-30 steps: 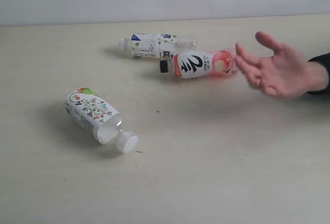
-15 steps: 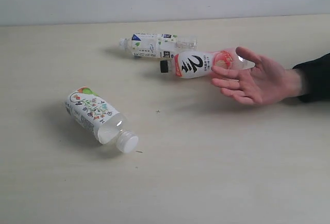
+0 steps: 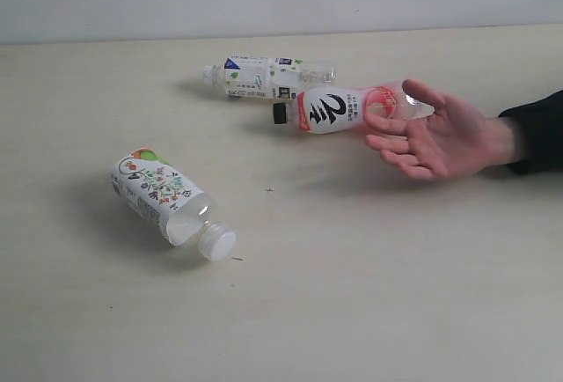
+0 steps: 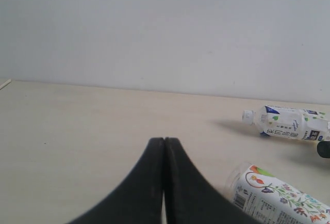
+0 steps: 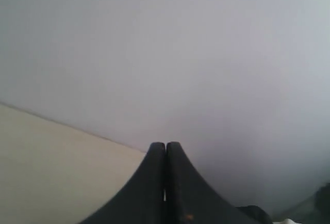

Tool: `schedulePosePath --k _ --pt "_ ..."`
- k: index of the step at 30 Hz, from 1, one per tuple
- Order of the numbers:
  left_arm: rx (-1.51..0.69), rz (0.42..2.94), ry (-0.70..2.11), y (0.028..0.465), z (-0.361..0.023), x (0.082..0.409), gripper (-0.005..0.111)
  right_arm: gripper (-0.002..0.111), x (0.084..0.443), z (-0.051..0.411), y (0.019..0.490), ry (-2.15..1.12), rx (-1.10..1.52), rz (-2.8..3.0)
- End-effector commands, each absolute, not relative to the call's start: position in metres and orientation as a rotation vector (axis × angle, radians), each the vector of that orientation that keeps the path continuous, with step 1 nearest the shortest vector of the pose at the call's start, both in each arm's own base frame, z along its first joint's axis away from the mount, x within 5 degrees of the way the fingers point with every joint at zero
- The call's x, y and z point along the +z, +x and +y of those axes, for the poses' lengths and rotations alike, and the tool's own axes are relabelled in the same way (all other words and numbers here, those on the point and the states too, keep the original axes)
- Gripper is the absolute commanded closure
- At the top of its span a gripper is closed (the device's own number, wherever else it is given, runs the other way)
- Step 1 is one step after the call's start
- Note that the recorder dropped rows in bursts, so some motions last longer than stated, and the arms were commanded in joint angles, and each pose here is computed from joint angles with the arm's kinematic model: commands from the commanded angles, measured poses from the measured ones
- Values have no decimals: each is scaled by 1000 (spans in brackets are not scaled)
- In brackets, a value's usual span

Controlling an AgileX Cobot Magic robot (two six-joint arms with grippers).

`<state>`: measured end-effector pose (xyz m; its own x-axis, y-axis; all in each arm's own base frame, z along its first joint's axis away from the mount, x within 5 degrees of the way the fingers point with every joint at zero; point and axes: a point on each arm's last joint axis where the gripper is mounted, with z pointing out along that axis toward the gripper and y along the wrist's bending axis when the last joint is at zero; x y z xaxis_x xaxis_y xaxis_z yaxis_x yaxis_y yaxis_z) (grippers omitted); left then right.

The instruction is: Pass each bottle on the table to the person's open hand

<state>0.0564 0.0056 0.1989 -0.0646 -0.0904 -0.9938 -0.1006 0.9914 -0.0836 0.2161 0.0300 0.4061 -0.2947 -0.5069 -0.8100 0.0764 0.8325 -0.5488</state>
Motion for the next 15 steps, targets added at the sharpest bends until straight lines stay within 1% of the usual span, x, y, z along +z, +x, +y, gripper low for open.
schedulePosePath --k 1,4,8,12,15 --pt "6 1630 -138 56 5 199 107 108 410 52 295 -467 -772 1991" --pt "6 1630 -138 56 5 199 107 108 404 65 346 -606 -822 2118" --pt "6 1630 -138 56 5 199 107 108 390 72 392 -901 -811 2291" --pt "6 1630 -138 56 5 199 107 108 354 85 432 -1399 -709 2269" --pt "6 1630 -138 56 5 199 107 108 325 97 448 -1637 -599 2197"
